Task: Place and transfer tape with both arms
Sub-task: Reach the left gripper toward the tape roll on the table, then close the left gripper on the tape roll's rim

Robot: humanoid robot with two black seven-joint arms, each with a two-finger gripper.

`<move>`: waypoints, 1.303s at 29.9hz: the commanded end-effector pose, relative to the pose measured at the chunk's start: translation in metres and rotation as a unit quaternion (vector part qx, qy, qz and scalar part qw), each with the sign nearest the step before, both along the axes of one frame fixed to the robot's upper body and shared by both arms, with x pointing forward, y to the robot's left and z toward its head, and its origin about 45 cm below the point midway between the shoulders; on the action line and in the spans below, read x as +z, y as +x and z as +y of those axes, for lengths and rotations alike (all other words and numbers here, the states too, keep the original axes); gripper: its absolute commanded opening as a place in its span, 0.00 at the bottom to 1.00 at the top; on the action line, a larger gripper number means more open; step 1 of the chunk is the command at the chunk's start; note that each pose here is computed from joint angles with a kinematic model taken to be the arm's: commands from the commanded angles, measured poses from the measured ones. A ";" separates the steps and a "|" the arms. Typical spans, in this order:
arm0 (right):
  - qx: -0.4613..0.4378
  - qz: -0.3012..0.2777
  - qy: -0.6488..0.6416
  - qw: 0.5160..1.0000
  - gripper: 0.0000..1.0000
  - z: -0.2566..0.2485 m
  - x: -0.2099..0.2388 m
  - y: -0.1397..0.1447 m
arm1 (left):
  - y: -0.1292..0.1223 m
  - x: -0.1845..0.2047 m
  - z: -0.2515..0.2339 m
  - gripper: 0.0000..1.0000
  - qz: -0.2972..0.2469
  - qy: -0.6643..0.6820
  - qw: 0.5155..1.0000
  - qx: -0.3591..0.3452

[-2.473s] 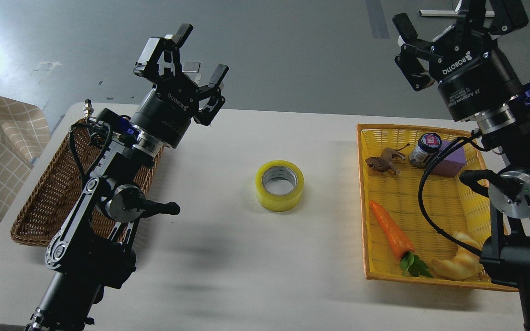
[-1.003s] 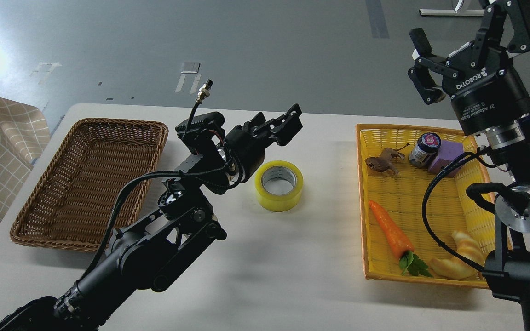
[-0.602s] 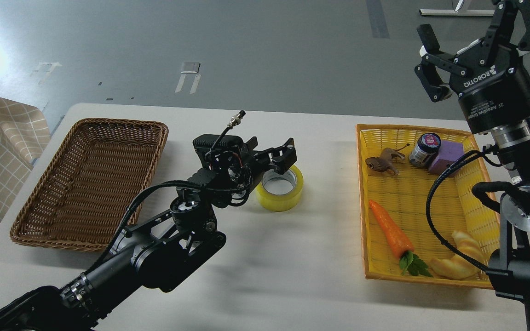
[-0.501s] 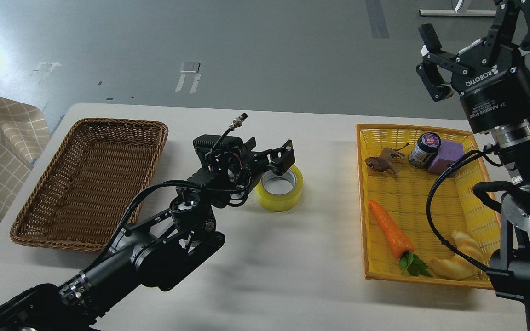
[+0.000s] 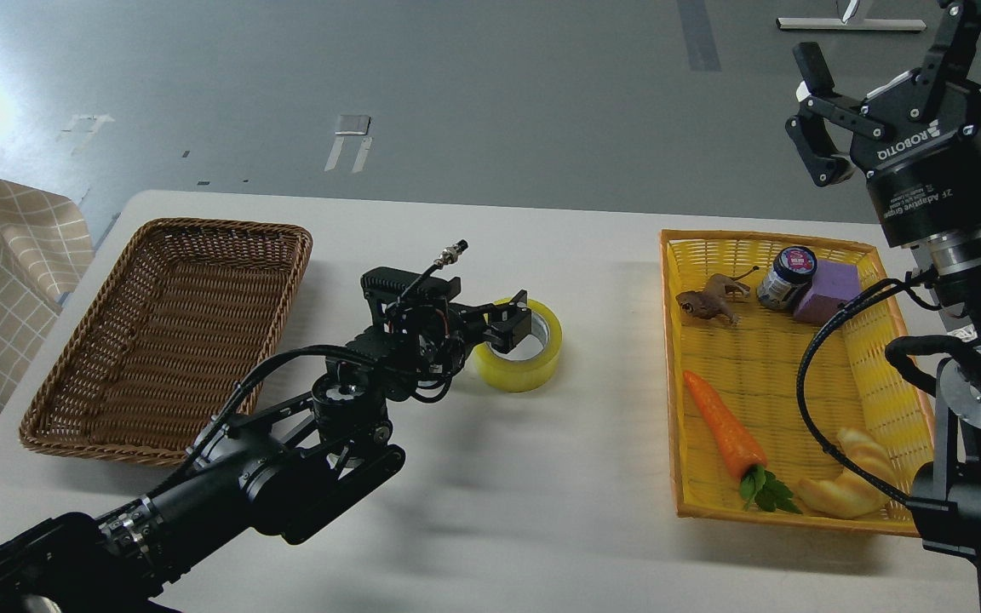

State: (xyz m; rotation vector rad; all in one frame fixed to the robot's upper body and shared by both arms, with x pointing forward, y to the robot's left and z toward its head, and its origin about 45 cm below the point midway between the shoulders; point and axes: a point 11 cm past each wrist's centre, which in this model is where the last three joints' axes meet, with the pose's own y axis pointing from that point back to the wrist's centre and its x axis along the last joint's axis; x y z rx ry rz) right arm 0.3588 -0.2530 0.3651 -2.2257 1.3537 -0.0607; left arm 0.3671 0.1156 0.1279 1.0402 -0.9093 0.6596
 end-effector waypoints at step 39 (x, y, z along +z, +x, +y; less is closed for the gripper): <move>-0.018 0.004 0.005 1.000 1.00 -0.013 -0.003 -0.002 | 0.002 -0.030 0.008 0.77 0.007 0.040 0.999 -0.021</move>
